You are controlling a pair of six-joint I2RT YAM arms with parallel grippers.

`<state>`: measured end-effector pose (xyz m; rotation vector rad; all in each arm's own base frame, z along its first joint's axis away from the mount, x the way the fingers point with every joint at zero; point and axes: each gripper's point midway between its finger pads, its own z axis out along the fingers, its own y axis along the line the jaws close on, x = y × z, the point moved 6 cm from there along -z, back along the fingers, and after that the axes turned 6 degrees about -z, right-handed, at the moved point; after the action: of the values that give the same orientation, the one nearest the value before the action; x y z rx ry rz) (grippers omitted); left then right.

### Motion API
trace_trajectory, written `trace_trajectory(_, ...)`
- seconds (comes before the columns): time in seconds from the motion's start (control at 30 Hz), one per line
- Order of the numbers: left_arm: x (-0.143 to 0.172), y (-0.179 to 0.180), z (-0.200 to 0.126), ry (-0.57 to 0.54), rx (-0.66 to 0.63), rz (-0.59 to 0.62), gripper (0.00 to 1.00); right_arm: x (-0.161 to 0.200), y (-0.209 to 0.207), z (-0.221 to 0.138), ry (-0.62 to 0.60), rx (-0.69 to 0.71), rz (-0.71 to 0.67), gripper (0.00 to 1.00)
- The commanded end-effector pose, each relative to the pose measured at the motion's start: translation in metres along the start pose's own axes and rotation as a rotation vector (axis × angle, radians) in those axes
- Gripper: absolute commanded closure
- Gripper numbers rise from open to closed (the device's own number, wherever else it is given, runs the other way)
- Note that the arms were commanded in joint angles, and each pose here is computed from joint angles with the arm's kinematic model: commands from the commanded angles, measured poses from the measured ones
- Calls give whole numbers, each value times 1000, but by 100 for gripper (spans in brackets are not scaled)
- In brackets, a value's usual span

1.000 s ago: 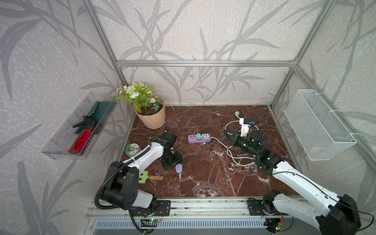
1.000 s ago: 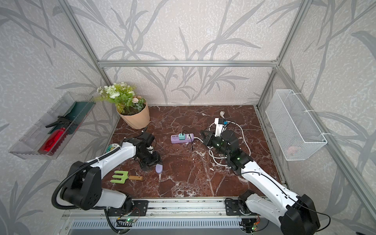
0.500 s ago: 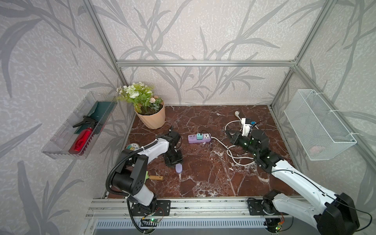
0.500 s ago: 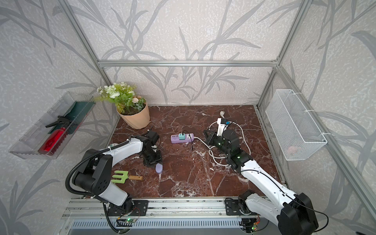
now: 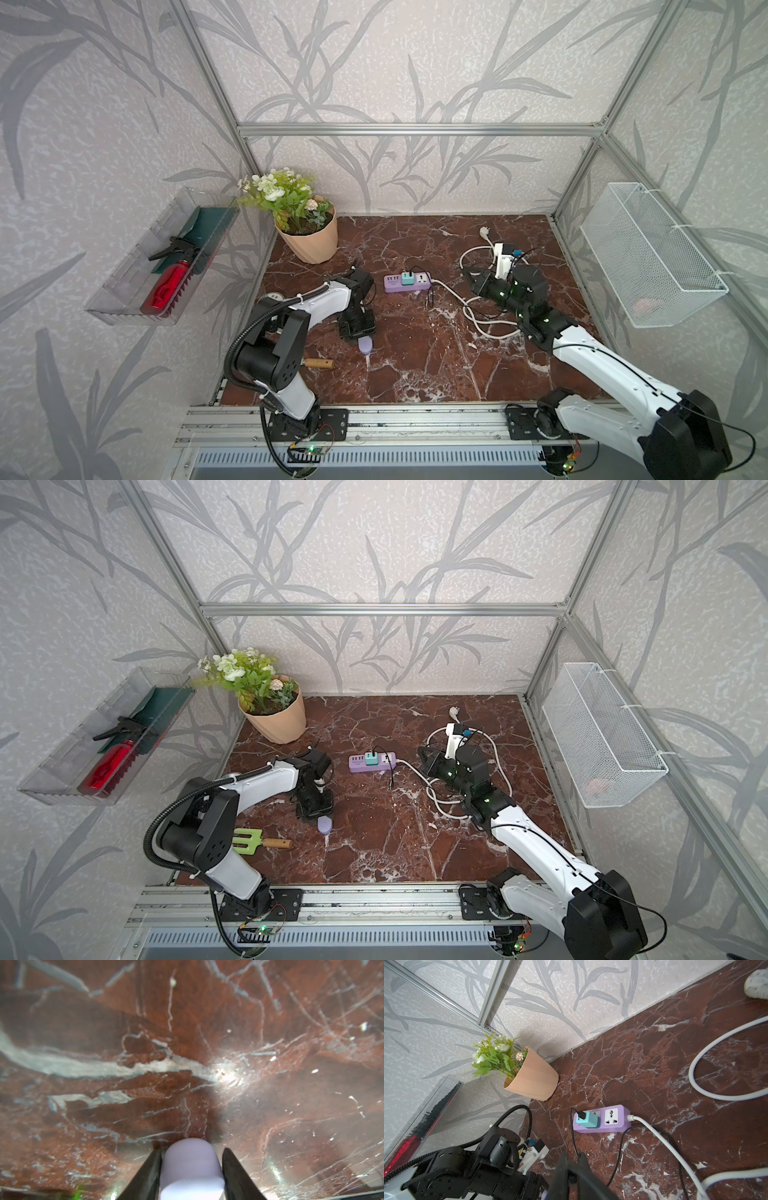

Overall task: Charge the bluetooth headset
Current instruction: Pick up the bluetooth headset from the center of the board.

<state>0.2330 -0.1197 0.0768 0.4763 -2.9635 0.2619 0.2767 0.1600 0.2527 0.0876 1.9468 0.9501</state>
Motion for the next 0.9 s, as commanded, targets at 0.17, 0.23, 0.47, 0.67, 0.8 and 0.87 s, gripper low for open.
trace_trajectory(0.17,-6,-11,-16,-43,21,28,77,-1,2,-2,-5,-18,-4,100)
trace_trajectory(0.23,-10,-19,-25,-65,58,33,81,-1,3,-2,1,-25,-10,100)
trace_trajectory(0.47,-33,-79,-93,-213,377,89,84,-7,21,-3,43,-85,-103,100)
trace_trajectory(0.67,-50,-143,-173,-376,842,180,86,-26,68,-21,66,-157,-352,100)
trace_trajectory(0.8,-48,-165,-206,-408,1033,234,86,-35,90,-30,56,-236,-381,100)
trace_trajectory(0.87,-44,-170,-216,-420,1080,264,86,-35,102,-30,58,-293,-381,100)
